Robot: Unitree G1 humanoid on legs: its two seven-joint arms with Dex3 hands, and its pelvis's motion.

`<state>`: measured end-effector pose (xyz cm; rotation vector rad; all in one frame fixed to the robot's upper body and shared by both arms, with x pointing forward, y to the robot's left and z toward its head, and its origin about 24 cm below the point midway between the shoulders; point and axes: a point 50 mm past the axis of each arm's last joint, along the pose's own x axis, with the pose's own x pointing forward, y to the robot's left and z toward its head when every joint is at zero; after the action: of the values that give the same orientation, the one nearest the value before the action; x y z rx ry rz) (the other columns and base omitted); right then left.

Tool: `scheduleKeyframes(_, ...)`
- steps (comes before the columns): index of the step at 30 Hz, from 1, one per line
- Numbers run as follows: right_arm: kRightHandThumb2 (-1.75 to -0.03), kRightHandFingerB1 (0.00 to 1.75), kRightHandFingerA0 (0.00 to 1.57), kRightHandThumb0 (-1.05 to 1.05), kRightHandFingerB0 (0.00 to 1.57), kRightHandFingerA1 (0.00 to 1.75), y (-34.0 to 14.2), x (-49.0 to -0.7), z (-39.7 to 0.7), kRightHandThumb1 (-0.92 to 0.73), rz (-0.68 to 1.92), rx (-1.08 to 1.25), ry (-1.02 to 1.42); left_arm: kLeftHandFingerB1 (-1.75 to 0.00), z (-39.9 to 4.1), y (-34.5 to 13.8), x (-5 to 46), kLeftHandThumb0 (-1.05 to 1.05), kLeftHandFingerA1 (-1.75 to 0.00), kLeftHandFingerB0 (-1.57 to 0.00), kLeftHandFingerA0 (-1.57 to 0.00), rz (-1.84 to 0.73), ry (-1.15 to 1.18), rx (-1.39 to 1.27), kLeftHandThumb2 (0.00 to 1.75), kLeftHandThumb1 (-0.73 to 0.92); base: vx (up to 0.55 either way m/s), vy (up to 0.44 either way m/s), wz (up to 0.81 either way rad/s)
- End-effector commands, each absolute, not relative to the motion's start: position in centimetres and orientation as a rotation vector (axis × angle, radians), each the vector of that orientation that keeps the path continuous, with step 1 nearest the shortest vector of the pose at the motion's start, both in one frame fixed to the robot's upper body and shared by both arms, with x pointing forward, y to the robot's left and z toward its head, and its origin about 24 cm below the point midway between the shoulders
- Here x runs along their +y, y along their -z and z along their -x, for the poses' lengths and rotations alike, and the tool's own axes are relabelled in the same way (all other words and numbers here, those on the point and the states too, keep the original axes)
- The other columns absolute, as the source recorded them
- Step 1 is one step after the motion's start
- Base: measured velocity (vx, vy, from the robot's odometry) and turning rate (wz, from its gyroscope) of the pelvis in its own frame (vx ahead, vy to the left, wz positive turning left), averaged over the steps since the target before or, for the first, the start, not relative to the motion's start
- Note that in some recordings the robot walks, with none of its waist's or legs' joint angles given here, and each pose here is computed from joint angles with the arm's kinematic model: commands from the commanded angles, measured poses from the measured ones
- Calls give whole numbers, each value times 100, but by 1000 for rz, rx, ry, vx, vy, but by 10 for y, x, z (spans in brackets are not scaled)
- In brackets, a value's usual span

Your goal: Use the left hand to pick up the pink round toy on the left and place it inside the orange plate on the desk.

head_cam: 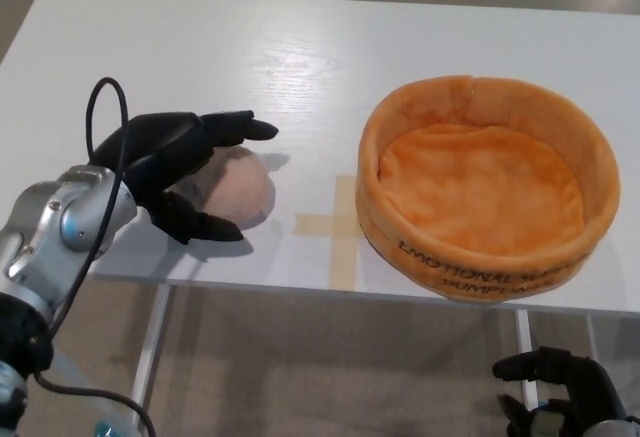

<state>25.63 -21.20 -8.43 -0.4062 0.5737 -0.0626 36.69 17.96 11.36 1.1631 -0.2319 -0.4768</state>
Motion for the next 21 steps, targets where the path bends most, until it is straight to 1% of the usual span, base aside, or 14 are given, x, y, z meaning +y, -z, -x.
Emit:
scheduleKeyframes(1,-84,86,91,-30,75,100,85,-211,-256,-42,398,583,59,-39,-368,-112,176,-27,-51,-63,-83,-1119,571,-183,61,68,0,0,0)
scheduleKeyframes(3,-84,86,91,-30,75,100,84,-211,-257,-42,395,578,58,-39,-369,-112,176,-27,-51,-63,-83,-1112,586,-172,61,68,0,0,0)
scheduleKeyframes(4,-85,87,93,-32,76,101,84,-211,-257,-41,399,576,56,-50,-370,-112,177,-27,-58,-83,-97,-1118,621,-129,62,75,0,0,0)
scheduleKeyframes(7,-85,87,93,-32,76,101,84,-211,-258,-41,405,575,53,-50,-371,-111,178,-27,-58,-83,-97,-1123,661,-77,62,75,0,0,0)
scheduleKeyframes(8,-84,85,92,-33,73,99,83,-211,-259,-42,414,575,52,-72,-372,-109,178,-28,-90,-91,-102,-1139,697,-32,62,77,0,0,0)
scheduleKeyframes(9,-84,86,92,-32,74,99,83,-211,-259,-42,418,572,50,-106,-372,-108,178,-30,-115,-73,-89,-1140,701,-23,63,80,0,0,0)
scheduleKeyframes(10,-84,86,92,-32,74,99,83,-211,-259,-42,420,570,49,-106,-372,-107,177,-30,-115,-73,-89,-1139,702,-19,63,80,0,0,0)
scheduleKeyframes(11,-85,85,92,-33,74,99,82,-212,-260,-42,426,568,47,-117,-372,-108,176,-33,-130,-67,-87,-1134,696,-31,65,80,0,0,0)
scheduleKeyframes(13,-85,85,92,-33,74,99,82,-212,-260,-42,427,568,47,-117,-372,-108,176,-33,-130,-67,-87,-1134,695,-33,65,80,0,0,0)
scheduleKeyframes(14,-85,85,91,-33,73,99,82,-212,-260,-42,427,567,45,-129,-373,-109,176,-32,-152,-61,-81,-1114,682,-48,64,80,0,0,0)
scheduleKeyframes(15,-85,84,90,-32,72,98,82,-211,-261,-42,424,571,48,-146,-372,-111,178,-33,-168,-54,-63,-1086,660,-83,61,80,0,0,0)
scheduleKeyframes(19,-84,84,91,-32,72,98,82,-211,-260,-42,422,575,50,-148,-373,-114,179,-35,-166,-50,-58,-1076,644,-101,61,82,0,0,0)
scheduleKeyframes(20,-84,84,91,-32,72,98,82,-211,-260,-42,422,578,51,-148,-373,-116,180,-35,-166,-50,-58,-1075,639,-104,61,82,0,0,0)
scheduleKeyframes(21,-85,84,91,-31,72,98,82,-211,-260,-42,419,578,52,-146,-373,-117,180,-35,-166,-52,-61,-1074,633,-110,62,82,0,0,0)
